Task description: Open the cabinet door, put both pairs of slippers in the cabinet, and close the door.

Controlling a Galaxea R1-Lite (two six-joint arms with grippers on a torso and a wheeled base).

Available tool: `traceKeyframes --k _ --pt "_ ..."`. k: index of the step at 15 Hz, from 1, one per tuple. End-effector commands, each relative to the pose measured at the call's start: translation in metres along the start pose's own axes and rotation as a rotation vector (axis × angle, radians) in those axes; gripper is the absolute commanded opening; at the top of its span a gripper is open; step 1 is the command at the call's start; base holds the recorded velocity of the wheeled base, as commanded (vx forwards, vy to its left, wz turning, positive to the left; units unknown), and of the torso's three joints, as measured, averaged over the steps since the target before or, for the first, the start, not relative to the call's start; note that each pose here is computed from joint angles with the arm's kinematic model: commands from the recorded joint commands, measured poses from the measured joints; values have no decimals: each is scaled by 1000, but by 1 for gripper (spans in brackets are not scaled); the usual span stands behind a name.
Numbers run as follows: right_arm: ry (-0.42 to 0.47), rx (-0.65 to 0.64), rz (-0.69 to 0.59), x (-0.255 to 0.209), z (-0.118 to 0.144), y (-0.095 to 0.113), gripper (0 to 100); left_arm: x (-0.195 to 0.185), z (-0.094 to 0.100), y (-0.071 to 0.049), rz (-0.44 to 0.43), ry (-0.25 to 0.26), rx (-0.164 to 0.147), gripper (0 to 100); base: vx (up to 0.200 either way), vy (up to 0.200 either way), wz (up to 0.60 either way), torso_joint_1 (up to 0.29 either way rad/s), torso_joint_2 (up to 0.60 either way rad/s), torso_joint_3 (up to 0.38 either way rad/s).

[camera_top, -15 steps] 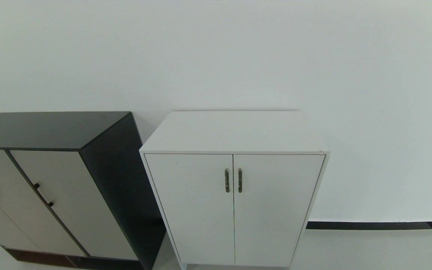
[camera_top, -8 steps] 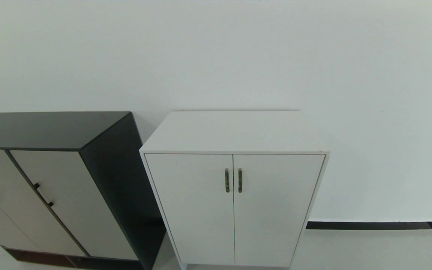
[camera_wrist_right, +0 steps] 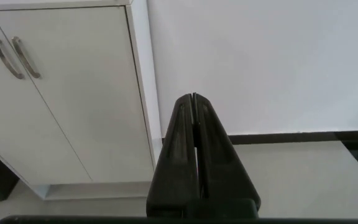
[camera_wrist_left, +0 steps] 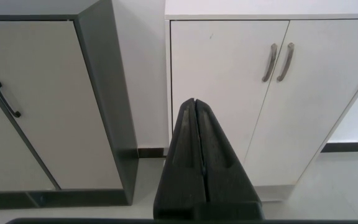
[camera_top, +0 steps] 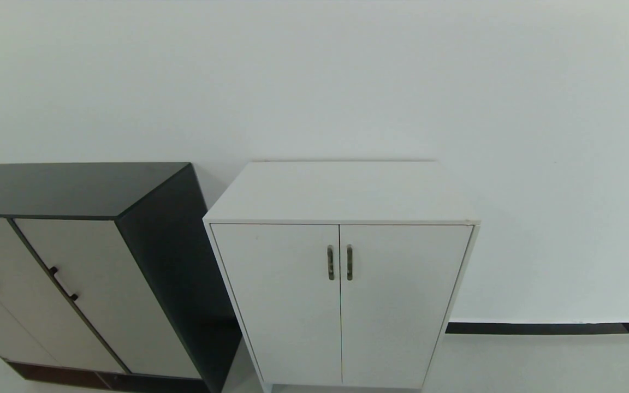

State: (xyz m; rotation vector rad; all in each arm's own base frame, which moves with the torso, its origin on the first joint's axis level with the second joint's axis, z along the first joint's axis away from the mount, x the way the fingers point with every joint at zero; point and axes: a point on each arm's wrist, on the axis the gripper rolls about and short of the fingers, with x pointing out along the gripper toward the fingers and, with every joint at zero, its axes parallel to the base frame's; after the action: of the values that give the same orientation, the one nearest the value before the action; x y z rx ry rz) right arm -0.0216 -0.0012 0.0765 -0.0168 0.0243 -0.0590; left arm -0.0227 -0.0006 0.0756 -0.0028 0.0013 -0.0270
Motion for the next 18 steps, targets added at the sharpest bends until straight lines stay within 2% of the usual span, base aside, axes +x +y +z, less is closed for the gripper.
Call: traceKeyframes --k 1,2,18 --pt "-16 3 -4 -1 0 0 0 0 0 0 -1 0 10 0 0 0 0 0 0 0" --pt "-16 5 -4 -1 0 0 0 0 0 0 -2 0 18 0 0 0 0 0 0 0" --pt "-18 6 4 -1 -2 0 0 0 0 0 1 0 12 0 0 0 0 0 0 0"
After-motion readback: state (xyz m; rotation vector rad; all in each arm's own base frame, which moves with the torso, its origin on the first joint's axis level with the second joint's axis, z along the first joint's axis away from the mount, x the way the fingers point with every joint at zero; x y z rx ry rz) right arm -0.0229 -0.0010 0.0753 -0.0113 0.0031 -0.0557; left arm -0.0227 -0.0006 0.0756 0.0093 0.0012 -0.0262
